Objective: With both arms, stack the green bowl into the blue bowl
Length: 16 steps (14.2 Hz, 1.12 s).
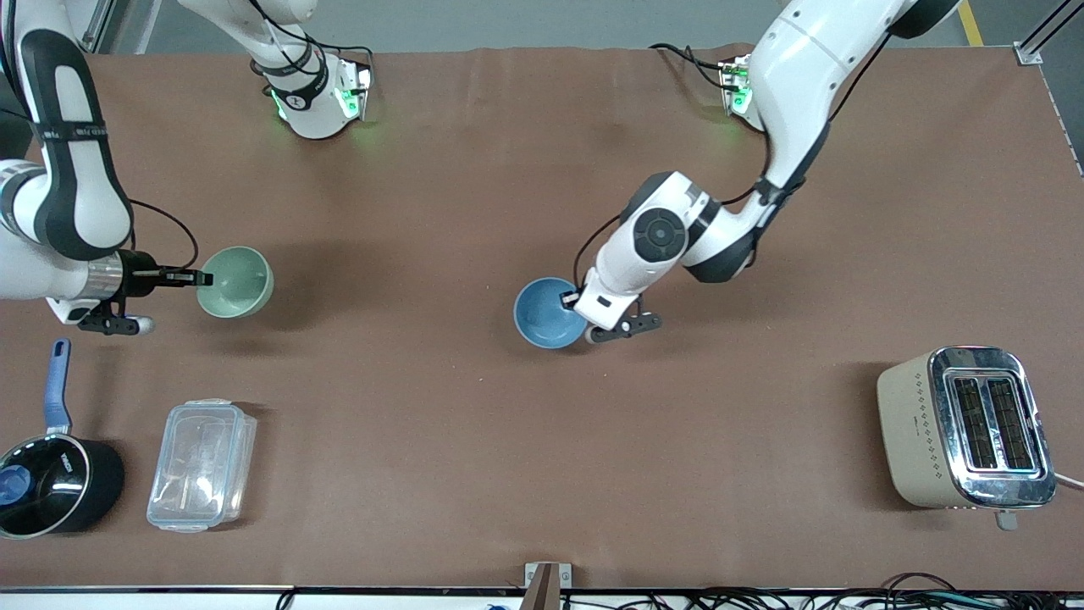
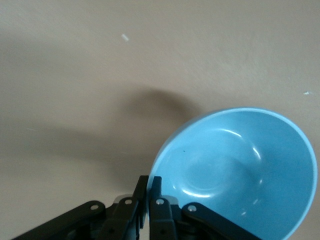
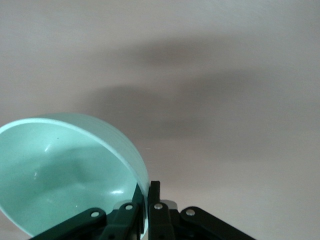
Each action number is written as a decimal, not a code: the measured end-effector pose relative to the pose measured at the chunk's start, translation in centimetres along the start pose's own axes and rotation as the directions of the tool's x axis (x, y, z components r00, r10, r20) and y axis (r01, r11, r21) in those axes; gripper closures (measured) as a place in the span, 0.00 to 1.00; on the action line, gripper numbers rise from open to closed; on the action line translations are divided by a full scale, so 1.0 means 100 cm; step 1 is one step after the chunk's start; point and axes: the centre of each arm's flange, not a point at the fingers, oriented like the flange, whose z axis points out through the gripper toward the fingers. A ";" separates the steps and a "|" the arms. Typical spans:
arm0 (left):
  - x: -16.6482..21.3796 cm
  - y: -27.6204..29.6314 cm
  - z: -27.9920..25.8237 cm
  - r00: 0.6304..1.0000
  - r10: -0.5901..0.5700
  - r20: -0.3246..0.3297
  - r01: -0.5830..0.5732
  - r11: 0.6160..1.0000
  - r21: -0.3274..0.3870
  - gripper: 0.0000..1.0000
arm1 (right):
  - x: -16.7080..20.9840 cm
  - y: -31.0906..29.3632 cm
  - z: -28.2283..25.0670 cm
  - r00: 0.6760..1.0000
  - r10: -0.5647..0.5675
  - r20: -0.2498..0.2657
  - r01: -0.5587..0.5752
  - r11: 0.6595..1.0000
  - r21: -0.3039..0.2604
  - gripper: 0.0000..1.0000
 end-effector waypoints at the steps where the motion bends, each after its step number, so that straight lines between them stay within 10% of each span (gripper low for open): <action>1: -0.003 0.003 0.012 1.000 -0.011 -0.002 0.011 1.000 -0.017 0.95 | -0.002 -0.012 -0.005 1.000 -0.004 -0.005 0.004 1.000 0.012 0.96; 5: -0.002 0.005 0.035 1.000 -0.022 0.007 0.022 0.999 -0.035 0.93 | -0.014 -0.095 0.001 0.997 0.008 0.076 -0.008 1.000 -0.001 0.96; 12: 0.047 0.008 -0.040 0.995 -0.039 -0.087 0.034 0.998 -0.062 0.25 | -0.049 -0.289 0.062 0.988 0.048 0.146 -0.054 0.998 0.038 0.96; 16: 0.140 -0.068 -0.191 0.971 0.071 -0.227 -0.044 0.991 0.123 0.00 | -0.059 -0.359 0.105 0.997 0.048 0.058 -0.051 0.997 0.052 0.95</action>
